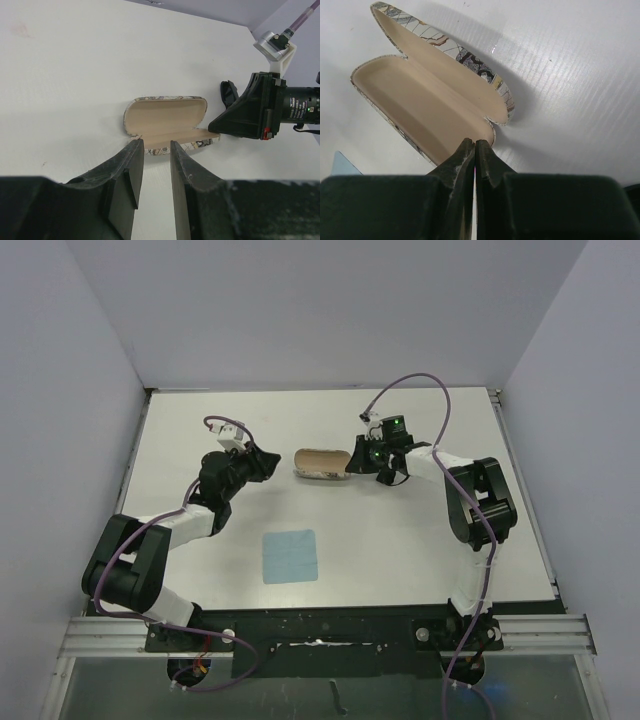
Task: Organize the sunglasses
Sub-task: Adjust the sunglasses case at the center of the board.
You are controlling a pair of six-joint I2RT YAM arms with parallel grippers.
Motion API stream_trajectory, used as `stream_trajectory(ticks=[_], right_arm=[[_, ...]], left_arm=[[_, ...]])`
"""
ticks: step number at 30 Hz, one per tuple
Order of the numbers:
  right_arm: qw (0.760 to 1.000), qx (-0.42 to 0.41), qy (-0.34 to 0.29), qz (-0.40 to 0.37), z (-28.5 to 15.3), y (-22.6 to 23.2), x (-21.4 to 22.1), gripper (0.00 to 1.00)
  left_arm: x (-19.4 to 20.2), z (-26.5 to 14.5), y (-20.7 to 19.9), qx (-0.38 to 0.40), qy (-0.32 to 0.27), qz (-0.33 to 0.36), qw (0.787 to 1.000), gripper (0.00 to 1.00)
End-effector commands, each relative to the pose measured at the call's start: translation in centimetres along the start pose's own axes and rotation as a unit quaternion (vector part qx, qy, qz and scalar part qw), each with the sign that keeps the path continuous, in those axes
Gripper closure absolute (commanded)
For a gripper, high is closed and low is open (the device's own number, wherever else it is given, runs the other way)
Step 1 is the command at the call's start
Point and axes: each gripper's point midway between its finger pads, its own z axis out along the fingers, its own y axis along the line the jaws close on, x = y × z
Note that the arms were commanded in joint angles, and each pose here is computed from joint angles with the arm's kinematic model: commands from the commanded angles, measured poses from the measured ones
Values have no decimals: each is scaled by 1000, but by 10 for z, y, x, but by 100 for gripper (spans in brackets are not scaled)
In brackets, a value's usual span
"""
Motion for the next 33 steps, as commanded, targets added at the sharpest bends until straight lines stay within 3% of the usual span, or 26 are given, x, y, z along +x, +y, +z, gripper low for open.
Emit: stream_trajectory(ticks=[1, 33], right_arm=[[998, -5, -52, -27, -18, 16, -35, 100], [998, 17, -57, -26, -9, -13, -52, 100]], left_arm=[[-17, 3, -14, 21, -23, 6, 999, 73], [-18, 4, -14, 21, -21, 10, 999, 73]])
